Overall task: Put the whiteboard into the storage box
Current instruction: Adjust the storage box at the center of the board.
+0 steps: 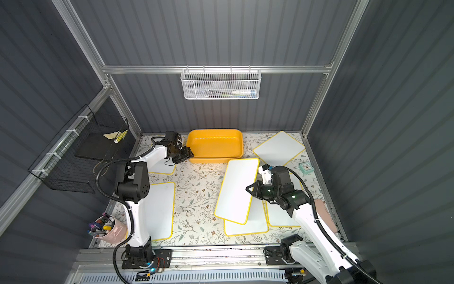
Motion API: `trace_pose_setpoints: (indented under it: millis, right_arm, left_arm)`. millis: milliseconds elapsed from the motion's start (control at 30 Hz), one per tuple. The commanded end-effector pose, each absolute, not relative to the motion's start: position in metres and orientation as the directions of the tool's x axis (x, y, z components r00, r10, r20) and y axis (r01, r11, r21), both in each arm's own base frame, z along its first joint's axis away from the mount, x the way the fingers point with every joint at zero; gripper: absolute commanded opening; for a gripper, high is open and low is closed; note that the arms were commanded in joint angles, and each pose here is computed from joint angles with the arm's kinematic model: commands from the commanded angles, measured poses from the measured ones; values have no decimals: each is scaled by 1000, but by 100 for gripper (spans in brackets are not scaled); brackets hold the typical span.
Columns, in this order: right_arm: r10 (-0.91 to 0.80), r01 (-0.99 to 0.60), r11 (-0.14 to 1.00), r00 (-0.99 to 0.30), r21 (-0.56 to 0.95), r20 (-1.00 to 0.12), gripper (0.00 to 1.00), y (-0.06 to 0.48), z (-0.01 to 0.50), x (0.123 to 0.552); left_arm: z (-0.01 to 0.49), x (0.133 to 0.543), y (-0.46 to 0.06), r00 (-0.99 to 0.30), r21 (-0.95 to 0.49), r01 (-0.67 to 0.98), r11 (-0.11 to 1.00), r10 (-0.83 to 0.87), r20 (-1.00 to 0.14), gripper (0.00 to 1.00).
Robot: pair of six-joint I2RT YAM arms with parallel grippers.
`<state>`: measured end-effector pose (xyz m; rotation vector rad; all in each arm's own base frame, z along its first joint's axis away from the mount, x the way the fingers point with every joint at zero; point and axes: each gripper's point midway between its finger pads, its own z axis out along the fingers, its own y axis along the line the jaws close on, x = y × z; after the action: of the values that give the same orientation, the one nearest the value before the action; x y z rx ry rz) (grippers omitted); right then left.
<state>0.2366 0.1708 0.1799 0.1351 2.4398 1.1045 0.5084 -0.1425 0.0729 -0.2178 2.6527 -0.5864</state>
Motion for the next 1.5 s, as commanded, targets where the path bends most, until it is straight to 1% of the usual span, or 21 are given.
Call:
trace_pose_setpoints:
  millis: [0,167,267,300,400,533,667,767,833,967,1133,1167,1200,1267,1467]
  right_arm:
    - [287,-185,625,-849,758,-443,0,178,215,251]
    - [322,-198,616,-820,763,-473,0,178,240,263]
    - [361,-210,591,-795,778,-488,0,179,258,272]
    - [376,-212,581,-786,785,-490,0,180,263,276]
    - [394,-216,565,-777,796,-491,0,184,276,287]
    - [441,-196,539,-763,819,-473,0,188,287,308]
    - [567,-123,492,-706,862,-424,0,182,294,333]
    - [660,-70,419,-661,905,-356,0,180,295,354]
    - [691,-60,383,-644,922,-328,0,184,300,367]
    - [744,-48,407,-562,912,-362,0,187,316,386]
    - [819,-31,439,-396,898,-414,0,192,334,396]
    - [827,-31,438,-378,898,-416,0,195,337,399]
    - [830,-32,440,-367,898,-420,0,199,338,402]
    - [832,-28,443,-360,896,-422,0,209,340,408]
    - [855,-29,440,-291,898,-429,0,235,344,425]
  left_arm:
    - [99,494,-156,-904,-496,-23,868,-230,-359,72]
    - [125,479,-154,-898,-494,7,869,-212,-386,75]
    - [144,469,-152,-890,-495,21,869,-209,-404,77]
    - [152,466,-153,-889,-504,24,863,-213,-406,77]
    - [179,453,-170,-897,-598,80,798,-205,-392,78]
    - [209,441,-174,-893,-624,113,773,-196,-405,78]
    - [225,427,-169,-891,-595,142,791,-160,-425,78]
    - [222,416,-157,-894,-539,144,830,-124,-430,78]
    - [215,408,-144,-894,-469,132,873,-100,-438,78]
    - [203,399,-126,-876,-389,107,915,-98,-472,78]
    - [203,392,-122,-868,-366,124,923,-78,-491,78]
    - [204,392,-121,-863,-353,129,927,-71,-501,78]
    - [191,386,-117,-876,-336,119,934,-60,-478,78]
    - [187,385,-116,-877,-322,126,938,-46,-479,78]
    - [179,382,-120,-890,-339,148,929,-24,-455,78]
